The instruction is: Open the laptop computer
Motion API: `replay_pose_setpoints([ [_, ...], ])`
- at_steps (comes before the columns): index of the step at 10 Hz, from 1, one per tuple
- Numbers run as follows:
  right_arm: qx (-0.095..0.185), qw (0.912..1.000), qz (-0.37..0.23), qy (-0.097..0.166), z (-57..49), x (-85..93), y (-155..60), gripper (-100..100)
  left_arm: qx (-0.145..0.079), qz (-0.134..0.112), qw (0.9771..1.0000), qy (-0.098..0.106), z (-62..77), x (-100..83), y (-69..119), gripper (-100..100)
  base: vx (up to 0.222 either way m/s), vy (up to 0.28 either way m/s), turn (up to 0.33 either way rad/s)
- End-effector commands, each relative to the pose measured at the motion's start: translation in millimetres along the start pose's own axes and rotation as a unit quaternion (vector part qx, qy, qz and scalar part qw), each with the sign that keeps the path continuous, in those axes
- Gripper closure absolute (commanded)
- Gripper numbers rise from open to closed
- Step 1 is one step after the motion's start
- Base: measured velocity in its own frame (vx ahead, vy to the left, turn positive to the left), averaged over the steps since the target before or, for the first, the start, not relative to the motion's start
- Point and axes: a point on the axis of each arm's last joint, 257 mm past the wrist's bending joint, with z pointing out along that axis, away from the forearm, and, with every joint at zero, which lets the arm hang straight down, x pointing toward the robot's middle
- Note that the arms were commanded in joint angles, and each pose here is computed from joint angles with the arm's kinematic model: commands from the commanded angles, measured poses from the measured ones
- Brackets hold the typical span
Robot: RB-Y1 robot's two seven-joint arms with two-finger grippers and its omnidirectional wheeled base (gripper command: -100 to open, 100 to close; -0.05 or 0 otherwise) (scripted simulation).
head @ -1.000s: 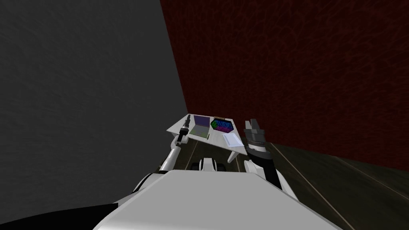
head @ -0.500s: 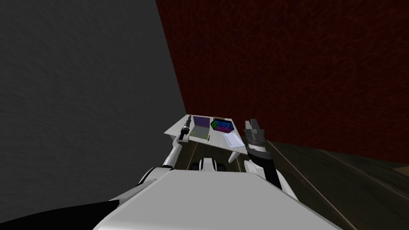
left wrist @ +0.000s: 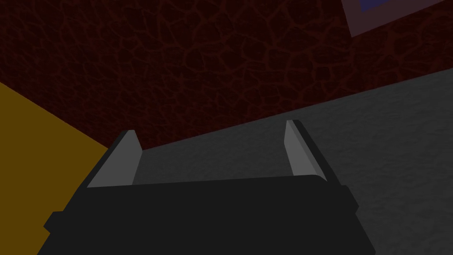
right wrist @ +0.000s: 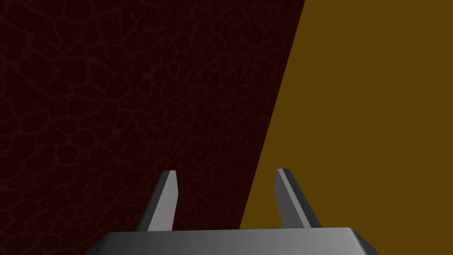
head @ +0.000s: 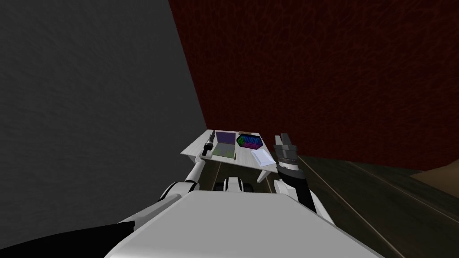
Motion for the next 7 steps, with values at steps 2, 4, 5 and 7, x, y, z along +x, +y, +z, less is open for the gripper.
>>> replay_pose_setpoints([
  [2, 0.0, 1.0, 0.0, 0.0, 0.0, 0.0, 0, 0, -0.037, 0.001, 0.9993, 0.01, 3.8, 10.5, 28.0, -100, 0.055, 0.105, -0.141],
  [4, 0.0, 1.0, 0.0, 0.0, 0.0, 0.0, 0, 0, -0.054, 0.0, 0.9984, 0.016, 2.7, 16.3, 41.7, -100, 0.049, 0.07, -0.067],
  [5, 0.0, 1.0, 0.0, 0.0, 0.0, 0.0, 0, 0, -0.063, 0.0, 0.9978, 0.019, -1.3, 19.7, 49.8, -100, 0.043, 0.053, -0.062],
  [7, 0.0, 1.0, 0.0, 0.0, 0.0, 0.0, 0, 0, -0.084, -0.002, 0.9961, 0.026, -0.3, 26.7, 64.9, -100, 0.053, 0.083, -0.12],
])
